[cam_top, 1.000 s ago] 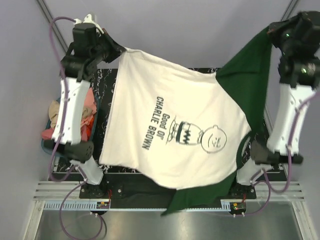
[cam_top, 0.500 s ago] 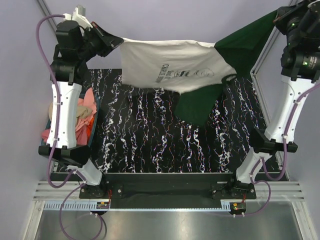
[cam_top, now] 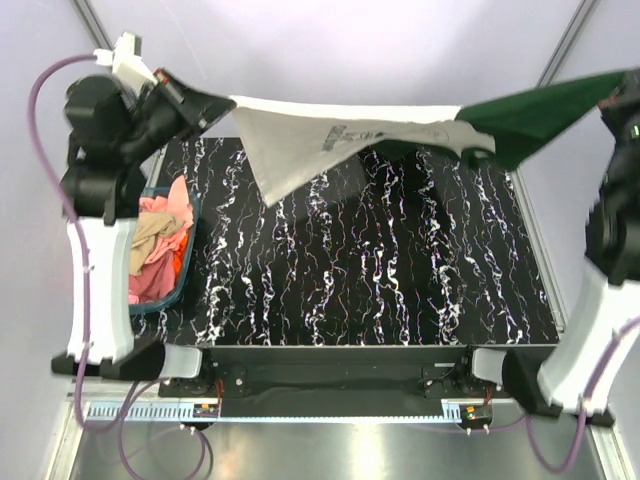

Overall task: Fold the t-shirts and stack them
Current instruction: Flatten the tshirt out

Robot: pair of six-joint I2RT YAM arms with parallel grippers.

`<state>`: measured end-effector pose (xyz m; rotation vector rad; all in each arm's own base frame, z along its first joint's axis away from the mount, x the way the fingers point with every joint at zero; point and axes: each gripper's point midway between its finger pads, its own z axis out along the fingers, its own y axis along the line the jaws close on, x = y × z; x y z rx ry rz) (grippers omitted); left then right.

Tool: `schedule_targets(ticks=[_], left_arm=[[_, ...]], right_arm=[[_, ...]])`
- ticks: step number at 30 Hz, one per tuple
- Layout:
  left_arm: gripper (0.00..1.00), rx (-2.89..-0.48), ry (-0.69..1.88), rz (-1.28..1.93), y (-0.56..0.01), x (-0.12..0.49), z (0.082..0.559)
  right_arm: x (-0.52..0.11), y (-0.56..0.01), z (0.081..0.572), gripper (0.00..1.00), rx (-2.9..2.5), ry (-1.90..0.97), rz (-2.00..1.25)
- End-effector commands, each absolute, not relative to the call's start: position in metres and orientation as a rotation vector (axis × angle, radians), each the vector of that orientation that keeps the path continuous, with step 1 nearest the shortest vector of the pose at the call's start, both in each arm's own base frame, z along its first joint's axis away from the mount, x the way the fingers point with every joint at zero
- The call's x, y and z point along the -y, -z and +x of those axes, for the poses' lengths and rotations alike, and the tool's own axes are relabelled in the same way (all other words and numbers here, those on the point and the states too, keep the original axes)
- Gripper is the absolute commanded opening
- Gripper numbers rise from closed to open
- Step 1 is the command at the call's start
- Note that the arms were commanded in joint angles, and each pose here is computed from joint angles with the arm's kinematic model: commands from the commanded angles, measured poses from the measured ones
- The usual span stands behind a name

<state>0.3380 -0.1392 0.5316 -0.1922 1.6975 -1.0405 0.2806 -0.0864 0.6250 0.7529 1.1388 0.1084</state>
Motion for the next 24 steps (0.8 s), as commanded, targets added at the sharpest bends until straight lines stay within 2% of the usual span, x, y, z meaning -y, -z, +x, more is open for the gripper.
schedule_targets(ticks=[1,4,10,15,17,20,24], left_arm=[[0.00,-1.545,1.145,-0.057,-0.577,0.146,0.266],[0.00,-1.480,1.158,-0.003,-0.592,0.145,0.225],[0.00,-1.326,1.167,0.050,-0.629,0.137,0.146],[0.00,-1.235,1.194,0.076,-0.652,0.134,0.102],[0.00,-1.233,1.186,0.060,-0.653,0.132,0.103],[0.00,-1.308,1.133,-0.011,-0.633,0.128,0.143],[0.00,-1.593,1.017,-0.218,-0.525,0.122,0.251]], right_arm=[[0.091,-0.655,0.205,0.00,-0.927,-0.124,0.820],[0.075,-0.673,0.135,0.00,-0.822,-0.186,0.776],[0.054,-0.707,0.028,0.00,-0.629,-0.245,0.695],[0.047,-0.733,-0.030,0.00,-0.481,-0.244,0.637],[0.049,-0.739,-0.027,0.00,-0.473,-0.234,0.633],[0.054,-0.743,0.009,0.00,-0.521,-0.201,0.618],[0.058,-0.704,0.150,0.00,-0.799,-0.188,0.589]])
